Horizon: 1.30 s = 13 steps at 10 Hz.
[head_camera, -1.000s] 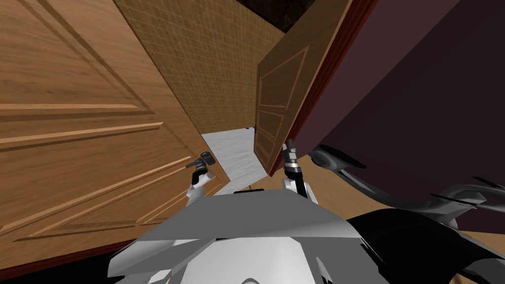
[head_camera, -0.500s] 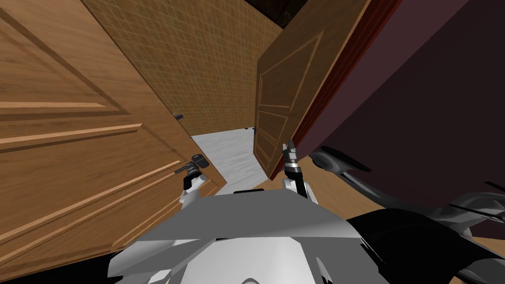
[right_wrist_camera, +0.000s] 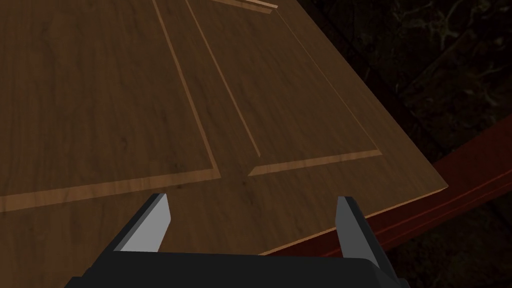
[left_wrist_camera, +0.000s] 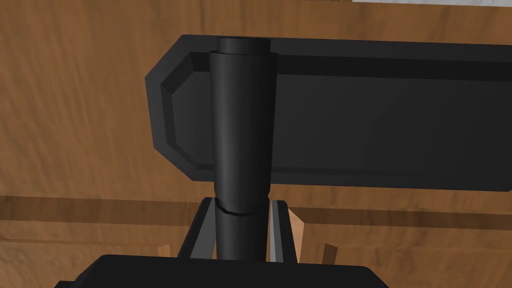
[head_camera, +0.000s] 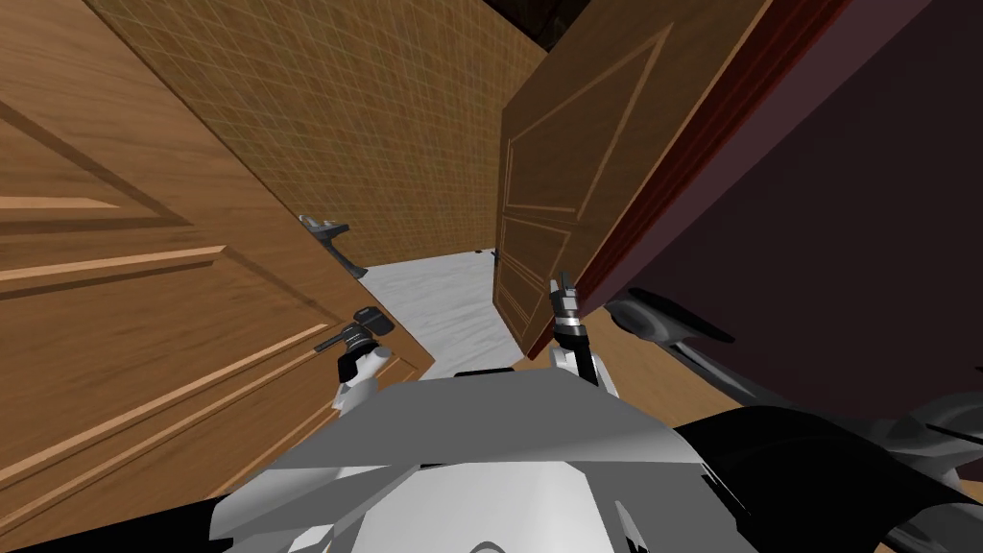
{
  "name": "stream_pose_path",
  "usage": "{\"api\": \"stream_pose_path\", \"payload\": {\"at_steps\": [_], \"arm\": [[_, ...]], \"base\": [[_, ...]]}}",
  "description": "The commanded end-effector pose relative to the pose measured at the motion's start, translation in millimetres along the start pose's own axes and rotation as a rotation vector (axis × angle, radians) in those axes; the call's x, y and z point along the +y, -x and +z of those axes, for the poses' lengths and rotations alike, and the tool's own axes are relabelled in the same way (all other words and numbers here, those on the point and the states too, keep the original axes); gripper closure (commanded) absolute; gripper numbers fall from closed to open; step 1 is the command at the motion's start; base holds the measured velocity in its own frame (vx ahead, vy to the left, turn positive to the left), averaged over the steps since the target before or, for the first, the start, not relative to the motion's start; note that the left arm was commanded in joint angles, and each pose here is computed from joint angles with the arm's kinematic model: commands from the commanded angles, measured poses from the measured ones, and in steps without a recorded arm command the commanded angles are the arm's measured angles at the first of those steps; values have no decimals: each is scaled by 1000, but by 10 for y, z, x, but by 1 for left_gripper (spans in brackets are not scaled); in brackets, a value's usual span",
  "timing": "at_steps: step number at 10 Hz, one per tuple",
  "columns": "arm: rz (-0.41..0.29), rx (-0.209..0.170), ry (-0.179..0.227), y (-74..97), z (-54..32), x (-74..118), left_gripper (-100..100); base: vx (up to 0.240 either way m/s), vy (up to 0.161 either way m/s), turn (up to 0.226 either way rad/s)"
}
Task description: Push the door open
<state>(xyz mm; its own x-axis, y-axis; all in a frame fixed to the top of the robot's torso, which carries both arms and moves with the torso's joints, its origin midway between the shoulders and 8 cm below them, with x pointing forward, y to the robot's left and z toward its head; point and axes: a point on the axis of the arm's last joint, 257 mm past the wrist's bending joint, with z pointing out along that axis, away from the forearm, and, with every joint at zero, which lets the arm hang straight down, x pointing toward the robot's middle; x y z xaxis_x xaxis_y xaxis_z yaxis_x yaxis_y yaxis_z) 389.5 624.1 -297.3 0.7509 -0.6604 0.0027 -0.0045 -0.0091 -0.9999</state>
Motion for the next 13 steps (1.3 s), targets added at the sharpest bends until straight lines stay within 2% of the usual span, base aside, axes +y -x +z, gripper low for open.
{"api": "stream_pose_path", "payload": {"at_steps": [1,2,3,5,13], "arm": [[2,-36,-10,195,8,-45,100],[-2,-22,-1,107,3,-10,100],[0,-51,-6,252,8,-35,100],[0,-73,-7,363,2,-37,100],[1,-214,-10,1066,-89,-49,100]], "base": [[170,27,-30],[77,15,14],[125,30,28],[180,49,39],[199,73,43]]}}
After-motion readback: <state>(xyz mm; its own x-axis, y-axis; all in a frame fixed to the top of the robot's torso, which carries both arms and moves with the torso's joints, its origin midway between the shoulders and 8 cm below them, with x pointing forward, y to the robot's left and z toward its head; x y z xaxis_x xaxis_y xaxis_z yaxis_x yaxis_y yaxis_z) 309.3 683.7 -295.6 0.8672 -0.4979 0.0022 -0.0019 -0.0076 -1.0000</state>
